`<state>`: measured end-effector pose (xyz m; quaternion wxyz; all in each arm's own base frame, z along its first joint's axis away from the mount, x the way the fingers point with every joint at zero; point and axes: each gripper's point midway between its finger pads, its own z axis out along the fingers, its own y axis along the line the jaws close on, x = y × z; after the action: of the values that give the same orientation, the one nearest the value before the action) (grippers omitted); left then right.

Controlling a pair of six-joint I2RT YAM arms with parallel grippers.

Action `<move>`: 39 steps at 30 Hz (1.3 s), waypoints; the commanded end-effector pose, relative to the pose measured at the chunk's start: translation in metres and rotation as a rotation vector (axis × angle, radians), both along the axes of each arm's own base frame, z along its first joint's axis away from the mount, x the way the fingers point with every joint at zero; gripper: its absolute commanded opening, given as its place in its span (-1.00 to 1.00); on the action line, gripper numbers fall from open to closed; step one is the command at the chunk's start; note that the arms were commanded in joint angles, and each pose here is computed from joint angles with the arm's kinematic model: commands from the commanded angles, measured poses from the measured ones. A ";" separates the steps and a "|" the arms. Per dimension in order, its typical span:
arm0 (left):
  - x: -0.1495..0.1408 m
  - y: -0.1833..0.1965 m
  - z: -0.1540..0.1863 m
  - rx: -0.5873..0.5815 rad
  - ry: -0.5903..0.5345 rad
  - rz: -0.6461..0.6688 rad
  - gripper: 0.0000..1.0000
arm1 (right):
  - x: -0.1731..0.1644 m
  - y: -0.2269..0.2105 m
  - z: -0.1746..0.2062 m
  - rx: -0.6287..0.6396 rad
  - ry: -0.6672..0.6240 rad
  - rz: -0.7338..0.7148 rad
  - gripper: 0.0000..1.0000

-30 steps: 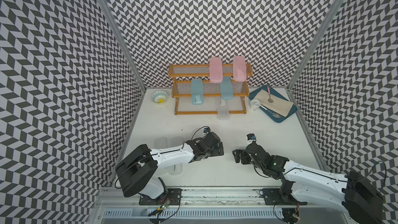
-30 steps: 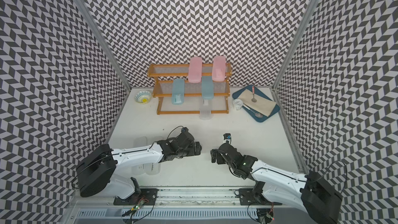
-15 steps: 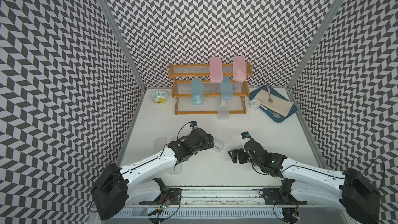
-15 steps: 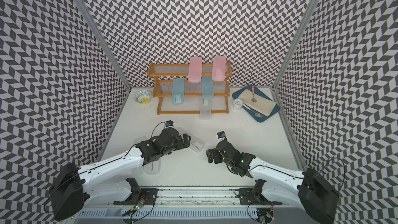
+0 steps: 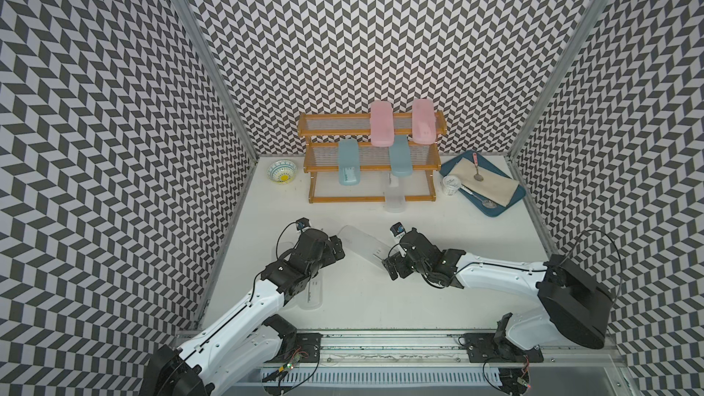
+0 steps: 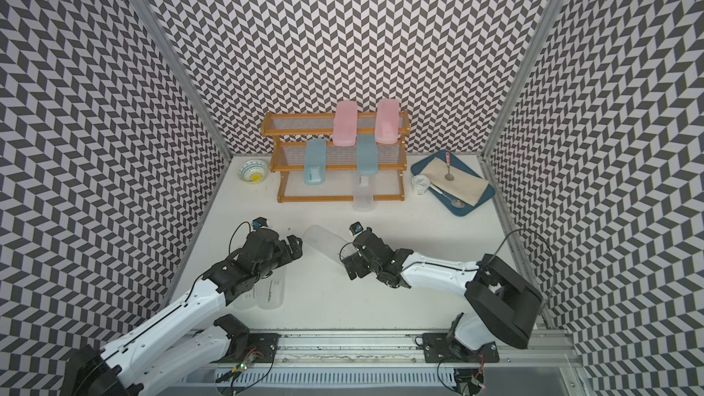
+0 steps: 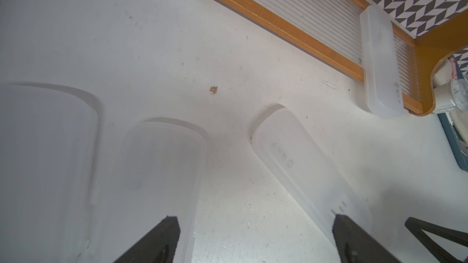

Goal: Place the pencil cases on the shelf according to color
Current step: Pick up the pencil case from the center of the board.

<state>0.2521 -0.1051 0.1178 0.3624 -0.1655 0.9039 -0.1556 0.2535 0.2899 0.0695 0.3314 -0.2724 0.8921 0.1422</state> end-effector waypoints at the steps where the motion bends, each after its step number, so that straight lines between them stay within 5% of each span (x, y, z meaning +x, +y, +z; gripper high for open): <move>1: -0.004 0.004 -0.002 -0.016 0.000 -0.006 0.99 | 0.015 0.016 0.008 -0.048 -0.105 0.088 0.99; 25: -0.002 -0.005 0.014 -0.090 -0.046 -0.031 0.99 | -0.016 0.034 -0.062 -0.076 0.023 0.199 1.00; 39: 0.003 -0.007 0.038 -0.085 -0.094 -0.049 0.99 | -0.017 0.012 -0.028 -0.010 -0.128 0.031 0.10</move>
<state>0.2505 -0.1102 0.1344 0.3719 -0.1619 0.8914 -0.2021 0.2312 0.3078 0.0231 0.3508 -0.3309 0.8667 0.1276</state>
